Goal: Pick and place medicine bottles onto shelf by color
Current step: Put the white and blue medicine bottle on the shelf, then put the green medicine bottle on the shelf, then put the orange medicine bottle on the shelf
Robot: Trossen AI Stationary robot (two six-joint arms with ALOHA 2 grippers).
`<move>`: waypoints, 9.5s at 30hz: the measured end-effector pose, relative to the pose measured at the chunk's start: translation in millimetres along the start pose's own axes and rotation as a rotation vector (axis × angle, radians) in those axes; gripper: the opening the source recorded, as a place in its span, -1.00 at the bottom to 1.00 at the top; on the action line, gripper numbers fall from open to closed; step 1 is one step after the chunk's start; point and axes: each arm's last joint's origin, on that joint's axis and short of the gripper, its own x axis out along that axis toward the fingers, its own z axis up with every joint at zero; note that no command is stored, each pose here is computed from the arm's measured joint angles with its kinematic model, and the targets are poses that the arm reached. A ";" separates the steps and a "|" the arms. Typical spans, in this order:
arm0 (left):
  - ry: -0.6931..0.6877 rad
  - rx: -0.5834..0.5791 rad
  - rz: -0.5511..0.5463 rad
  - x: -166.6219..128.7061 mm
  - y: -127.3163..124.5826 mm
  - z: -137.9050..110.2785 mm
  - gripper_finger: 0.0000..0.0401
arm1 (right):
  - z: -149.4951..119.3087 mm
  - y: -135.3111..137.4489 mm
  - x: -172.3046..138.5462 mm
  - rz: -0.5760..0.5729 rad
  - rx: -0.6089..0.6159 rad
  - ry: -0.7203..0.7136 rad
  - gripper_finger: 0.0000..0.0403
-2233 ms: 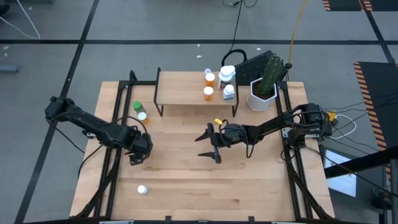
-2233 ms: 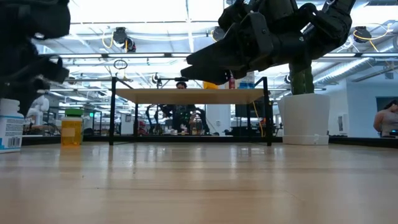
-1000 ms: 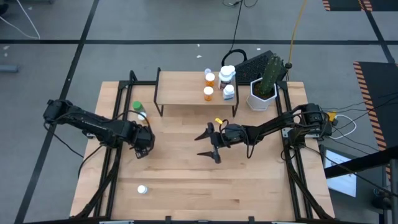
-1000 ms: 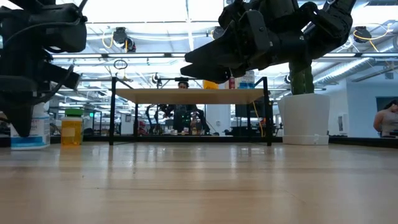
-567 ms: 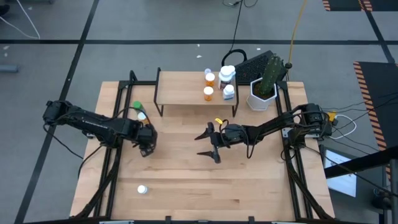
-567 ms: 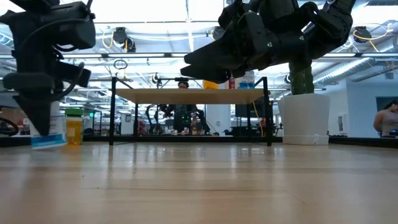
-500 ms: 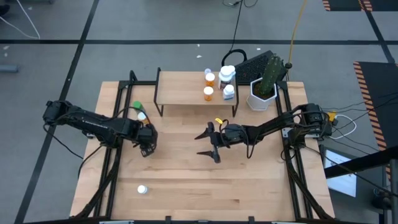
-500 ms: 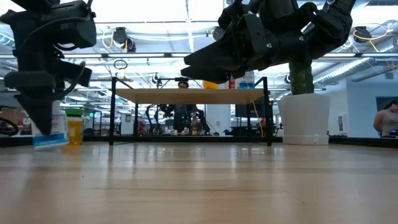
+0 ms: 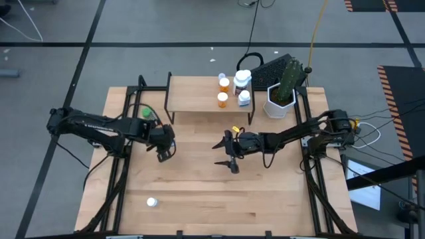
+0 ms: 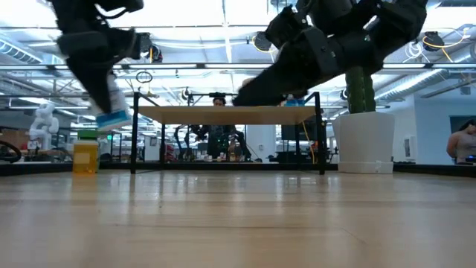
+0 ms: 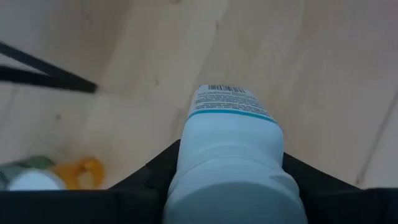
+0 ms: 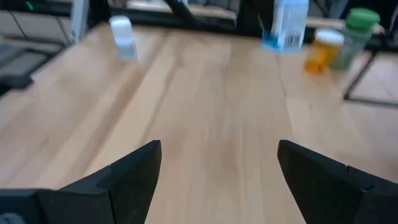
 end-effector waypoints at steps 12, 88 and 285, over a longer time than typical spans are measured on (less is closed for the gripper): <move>0.014 0.081 0.051 5.5 7.1 73.2 -0.15 | -12.4 2.2 -22.5 -0.007 0.042 0.285 0.56; -0.092 0.324 0.311 -73.4 156.0 234.6 0.60 | -52.6 6.6 -40.9 -0.010 0.074 0.064 0.56; 0.041 -0.294 0.503 -29.6 -18.6 -18.0 0.34 | -34.4 -3.0 -40.4 0.000 -0.038 -0.105 0.56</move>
